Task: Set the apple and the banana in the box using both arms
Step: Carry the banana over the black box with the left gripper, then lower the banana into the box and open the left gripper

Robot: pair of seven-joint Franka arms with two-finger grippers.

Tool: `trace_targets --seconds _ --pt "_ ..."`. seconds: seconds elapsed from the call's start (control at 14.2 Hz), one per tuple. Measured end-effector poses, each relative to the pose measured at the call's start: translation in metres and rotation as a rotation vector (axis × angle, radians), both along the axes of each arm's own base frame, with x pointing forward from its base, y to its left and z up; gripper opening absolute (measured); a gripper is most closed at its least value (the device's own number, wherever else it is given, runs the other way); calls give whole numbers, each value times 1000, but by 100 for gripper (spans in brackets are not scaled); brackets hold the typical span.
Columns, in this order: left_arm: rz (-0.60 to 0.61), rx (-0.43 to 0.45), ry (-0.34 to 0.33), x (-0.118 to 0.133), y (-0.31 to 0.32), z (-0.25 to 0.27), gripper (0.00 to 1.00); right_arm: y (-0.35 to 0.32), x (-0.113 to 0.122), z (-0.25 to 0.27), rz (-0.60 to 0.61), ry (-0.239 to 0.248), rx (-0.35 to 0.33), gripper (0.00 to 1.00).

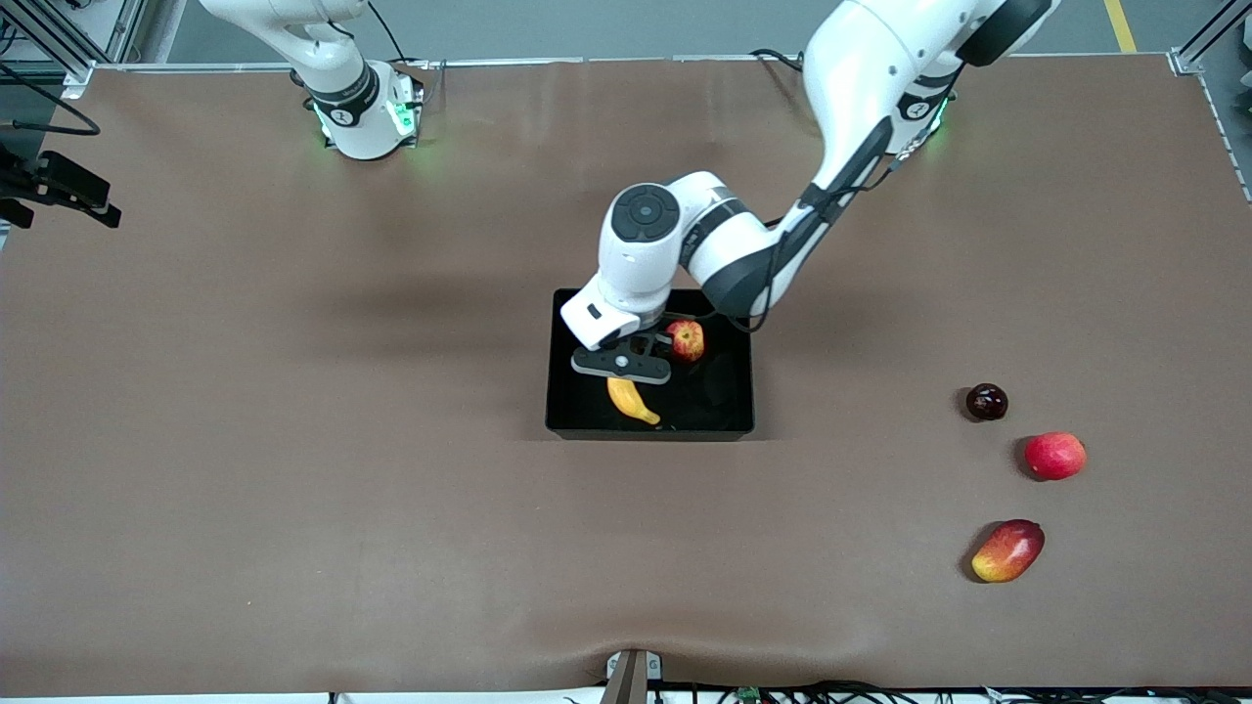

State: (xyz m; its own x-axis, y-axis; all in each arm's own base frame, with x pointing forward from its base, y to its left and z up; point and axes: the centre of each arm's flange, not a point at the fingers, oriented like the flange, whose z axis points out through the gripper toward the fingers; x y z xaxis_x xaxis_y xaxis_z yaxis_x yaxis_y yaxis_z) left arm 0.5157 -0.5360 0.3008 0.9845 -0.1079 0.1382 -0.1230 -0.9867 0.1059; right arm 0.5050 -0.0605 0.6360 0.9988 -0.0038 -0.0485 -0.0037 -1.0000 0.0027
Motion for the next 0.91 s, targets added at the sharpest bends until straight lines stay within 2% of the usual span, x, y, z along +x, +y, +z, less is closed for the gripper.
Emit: trace_targets --seconds 0.21,0.63,0.91 --pt "3 -4 5 -15 -16 -16 34 0 0 0 0 0 1 100" --pt "-5 42 -15 -17 -18 -55 34 0 0 0 -1 1 2 100" --pt "-9 27 -14 -18 -19 -76 34 0 0 0 -1 1 3 100"
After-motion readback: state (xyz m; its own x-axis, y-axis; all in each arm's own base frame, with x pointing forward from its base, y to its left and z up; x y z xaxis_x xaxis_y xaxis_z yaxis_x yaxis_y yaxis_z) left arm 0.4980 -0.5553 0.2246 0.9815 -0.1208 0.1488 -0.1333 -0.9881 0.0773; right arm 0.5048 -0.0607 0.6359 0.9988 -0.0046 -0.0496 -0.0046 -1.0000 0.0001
